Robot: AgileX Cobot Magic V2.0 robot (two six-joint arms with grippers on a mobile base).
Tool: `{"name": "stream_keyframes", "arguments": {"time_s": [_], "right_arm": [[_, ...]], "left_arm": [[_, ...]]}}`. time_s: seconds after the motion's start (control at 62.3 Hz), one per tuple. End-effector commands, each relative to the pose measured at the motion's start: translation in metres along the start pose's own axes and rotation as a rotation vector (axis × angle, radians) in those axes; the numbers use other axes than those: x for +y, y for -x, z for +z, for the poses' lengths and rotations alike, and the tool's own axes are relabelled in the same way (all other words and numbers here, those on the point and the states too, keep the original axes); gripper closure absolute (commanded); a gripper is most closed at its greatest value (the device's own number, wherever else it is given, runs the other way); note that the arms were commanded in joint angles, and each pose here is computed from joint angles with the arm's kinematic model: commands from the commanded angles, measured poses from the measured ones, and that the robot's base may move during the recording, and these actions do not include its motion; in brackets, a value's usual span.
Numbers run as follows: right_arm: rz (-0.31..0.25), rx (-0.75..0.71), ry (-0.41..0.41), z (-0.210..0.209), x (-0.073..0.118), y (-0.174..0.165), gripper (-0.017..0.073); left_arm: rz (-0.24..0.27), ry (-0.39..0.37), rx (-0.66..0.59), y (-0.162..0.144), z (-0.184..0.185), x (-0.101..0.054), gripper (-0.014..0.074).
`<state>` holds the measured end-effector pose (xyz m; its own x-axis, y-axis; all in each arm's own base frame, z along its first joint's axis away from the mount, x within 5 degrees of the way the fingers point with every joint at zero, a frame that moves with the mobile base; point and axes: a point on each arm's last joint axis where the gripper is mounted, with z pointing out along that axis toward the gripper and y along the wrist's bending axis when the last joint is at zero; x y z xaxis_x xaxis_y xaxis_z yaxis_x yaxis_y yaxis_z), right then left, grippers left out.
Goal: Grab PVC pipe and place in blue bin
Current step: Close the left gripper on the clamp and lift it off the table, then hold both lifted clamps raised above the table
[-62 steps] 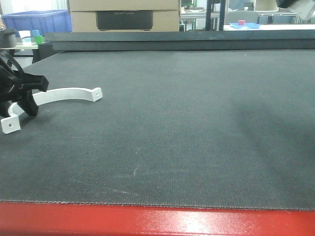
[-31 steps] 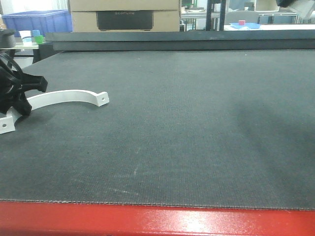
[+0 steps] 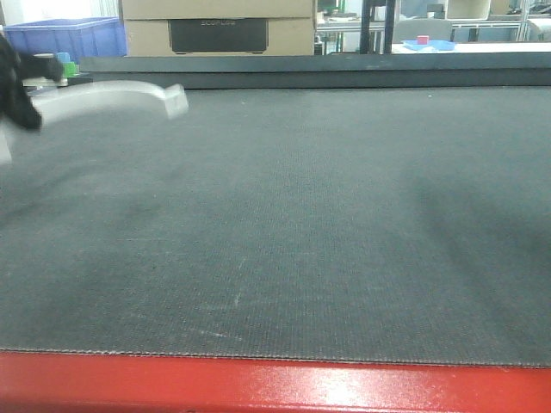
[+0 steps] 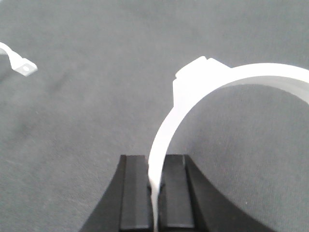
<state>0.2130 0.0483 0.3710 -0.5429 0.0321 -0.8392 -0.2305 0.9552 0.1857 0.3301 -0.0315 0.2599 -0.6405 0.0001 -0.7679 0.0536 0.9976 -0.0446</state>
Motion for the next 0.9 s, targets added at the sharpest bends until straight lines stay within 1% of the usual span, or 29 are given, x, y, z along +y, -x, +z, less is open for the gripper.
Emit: {"name": "stream_keyframes", "arguments": {"time_s": [0.0, 0.145, 0.273, 0.337, 0.546, 0.626, 0.658, 0.691, 0.883], "right_arm": [[-0.014, -0.070, 0.002, -0.016, 0.003, 0.005, 0.0727], [-0.027, -0.118, 0.005, -0.033, 0.006, 0.006, 0.0713], [-0.031, -0.143, 0.007, -0.044, 0.007, 0.000, 0.0712], [-0.033, -0.158, 0.007, -0.052, 0.007, -0.009, 0.0712], [-0.034, -0.244, 0.000, -0.070, 0.005, -0.036, 0.0712], [-0.041, -0.276, -0.003, -0.077, 0.005, -0.043, 0.0712], [-0.043, -0.282, -0.003, -0.080, 0.005, -0.046, 0.0712], [-0.044, -0.285, -0.003, -0.082, 0.005, -0.049, 0.0712], [-0.075, -0.325, -0.019, -0.095, 0.004, -0.061, 0.0712]], "left_arm": [[-0.006, -0.010, -0.082, 0.013, -0.030, -0.002, 0.0704], [-0.006, -0.018, -0.200, 0.023, -0.069, -0.002, 0.0704], [-0.005, -0.019, -0.237, 0.020, -0.099, -0.002, 0.0704], [-0.009, -0.023, -0.273, 0.011, -0.119, -0.001, 0.0704], [-0.021, -0.026, -0.395, -0.021, -0.165, 0.003, 0.0704], [-0.029, -0.013, -0.424, -0.034, -0.179, 0.006, 0.0704], [-0.042, -0.011, -0.432, -0.040, -0.185, 0.008, 0.0704], [-0.045, -0.005, -0.438, -0.045, -0.190, 0.009, 0.0704], [-0.062, 0.029, -0.517, -0.063, -0.226, 0.014, 0.0704]]}}
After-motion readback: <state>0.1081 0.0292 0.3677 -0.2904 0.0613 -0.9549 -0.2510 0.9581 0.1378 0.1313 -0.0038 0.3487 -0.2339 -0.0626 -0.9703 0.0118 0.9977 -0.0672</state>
